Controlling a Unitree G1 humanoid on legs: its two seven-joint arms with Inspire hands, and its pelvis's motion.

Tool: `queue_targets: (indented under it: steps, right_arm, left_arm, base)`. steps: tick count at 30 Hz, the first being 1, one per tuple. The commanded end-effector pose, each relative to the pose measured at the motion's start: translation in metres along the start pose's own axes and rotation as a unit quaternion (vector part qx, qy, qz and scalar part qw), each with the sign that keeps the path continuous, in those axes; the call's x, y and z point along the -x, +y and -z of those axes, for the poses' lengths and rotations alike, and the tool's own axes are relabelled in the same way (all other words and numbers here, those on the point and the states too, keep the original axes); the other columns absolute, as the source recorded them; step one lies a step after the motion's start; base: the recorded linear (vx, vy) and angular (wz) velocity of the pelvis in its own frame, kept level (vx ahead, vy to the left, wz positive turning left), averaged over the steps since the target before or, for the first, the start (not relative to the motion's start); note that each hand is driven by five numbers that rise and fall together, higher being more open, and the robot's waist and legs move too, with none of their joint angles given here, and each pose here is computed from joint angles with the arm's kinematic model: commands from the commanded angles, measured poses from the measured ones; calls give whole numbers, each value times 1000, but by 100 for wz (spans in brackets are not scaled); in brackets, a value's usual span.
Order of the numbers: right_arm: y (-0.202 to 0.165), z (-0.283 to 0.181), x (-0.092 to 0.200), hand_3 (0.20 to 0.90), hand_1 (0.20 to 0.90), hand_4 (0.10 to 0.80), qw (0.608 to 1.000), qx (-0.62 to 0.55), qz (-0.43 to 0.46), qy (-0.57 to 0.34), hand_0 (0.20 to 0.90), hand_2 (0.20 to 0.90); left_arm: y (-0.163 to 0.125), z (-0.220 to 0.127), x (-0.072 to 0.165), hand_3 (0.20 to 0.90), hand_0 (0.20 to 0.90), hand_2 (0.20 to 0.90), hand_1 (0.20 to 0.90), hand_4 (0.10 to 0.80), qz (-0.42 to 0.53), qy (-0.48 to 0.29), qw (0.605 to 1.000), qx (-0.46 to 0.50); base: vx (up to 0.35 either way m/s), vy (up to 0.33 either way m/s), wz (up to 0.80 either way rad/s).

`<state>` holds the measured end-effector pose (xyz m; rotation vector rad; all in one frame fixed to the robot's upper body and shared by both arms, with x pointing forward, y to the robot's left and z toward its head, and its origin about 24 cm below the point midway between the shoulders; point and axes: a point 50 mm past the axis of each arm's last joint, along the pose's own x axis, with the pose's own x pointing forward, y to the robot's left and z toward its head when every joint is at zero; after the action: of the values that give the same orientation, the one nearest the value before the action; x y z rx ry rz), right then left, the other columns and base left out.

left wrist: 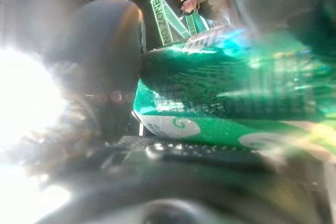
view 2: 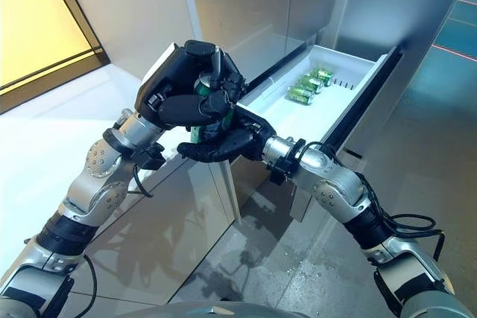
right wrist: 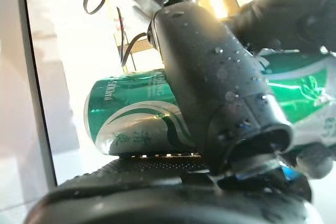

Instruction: Put drinks into fridge and close the fridge

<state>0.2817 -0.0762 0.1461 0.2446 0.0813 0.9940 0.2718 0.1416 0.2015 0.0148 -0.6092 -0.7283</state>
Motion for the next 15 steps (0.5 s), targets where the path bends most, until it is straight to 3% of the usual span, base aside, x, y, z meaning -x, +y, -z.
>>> queue_targets:
  steps: [1,15]
  right_arm:
    - [21,-53,-21,900,900,800,986,-69,-86,-124,900,900]
    - [30,-22,-26,900,900,800,986,-113,-107,-62,900,900]
  left_arm:
    - [-5,-31,-25,200,300,300,300,100,27,-122,992,9]
    - [-10,-38,-26,200,300,300,300,100,40,-148,988,22]
  base:
    - [0,0,0]
    - [0,0,0]
